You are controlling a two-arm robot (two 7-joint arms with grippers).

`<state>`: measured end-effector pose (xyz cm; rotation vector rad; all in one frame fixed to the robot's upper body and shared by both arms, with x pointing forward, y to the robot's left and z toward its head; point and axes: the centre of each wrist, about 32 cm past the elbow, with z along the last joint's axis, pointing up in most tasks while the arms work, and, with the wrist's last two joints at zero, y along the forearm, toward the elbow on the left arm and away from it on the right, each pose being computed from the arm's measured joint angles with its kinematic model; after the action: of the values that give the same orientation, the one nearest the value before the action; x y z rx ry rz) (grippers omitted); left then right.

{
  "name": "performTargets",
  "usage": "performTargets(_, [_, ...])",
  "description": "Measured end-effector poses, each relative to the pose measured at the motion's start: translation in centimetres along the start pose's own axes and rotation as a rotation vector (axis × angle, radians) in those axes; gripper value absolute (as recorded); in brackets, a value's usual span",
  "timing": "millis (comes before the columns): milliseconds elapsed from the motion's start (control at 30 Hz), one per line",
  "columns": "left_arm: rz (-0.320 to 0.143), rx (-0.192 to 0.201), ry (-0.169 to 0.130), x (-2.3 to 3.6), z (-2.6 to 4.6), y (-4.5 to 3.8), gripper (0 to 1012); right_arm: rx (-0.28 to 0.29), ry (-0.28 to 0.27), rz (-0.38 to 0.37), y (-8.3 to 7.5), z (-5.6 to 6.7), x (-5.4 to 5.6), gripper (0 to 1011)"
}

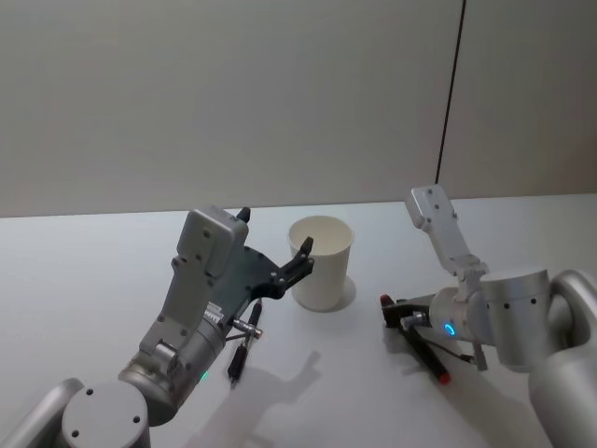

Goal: Place the pen into the pen holder.

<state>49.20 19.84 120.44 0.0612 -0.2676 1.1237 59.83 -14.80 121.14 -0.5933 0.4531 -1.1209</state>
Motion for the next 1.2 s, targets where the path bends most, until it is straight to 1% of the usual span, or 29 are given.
performTargets(267, [0.0, 0.0, 0.0, 0.0, 0.0, 0.0, 1000, 0.009, -0.002, -0.01, -0.2, 0.0, 0.0, 167])
performTargets(400, [0.0, 0.0, 0.0, 0.0, 0.0, 0.0, 1000, 0.026, -0.006, -0.019, -0.5, 0.0, 0.0, 167])
performTargets(533, [0.0, 0.0, 0.0, 0.0, 0.0, 0.0, 1000, 0.067, -0.019, -0.039, -1.1, 0.1, -0.1, 167])
performTargets(567, [0.0, 0.0, 0.0, 0.0, 0.0, 0.0, 1000, 0.067, -0.019, -0.039, -1.1, 0.1, -0.1, 167])
performTargets(1000, [0.0, 0.0, 0.0, 0.0, 0.0, 0.0, 1000, 0.213, -0.079, -0.09, -2.7, 0.4, -0.5, 167])
performTargets(1200, [0.0, 0.0, 0.0, 0.0, 0.0, 0.0, 1000, 0.302, -0.119, -0.112, -3.5, 0.4, -0.7, 167])
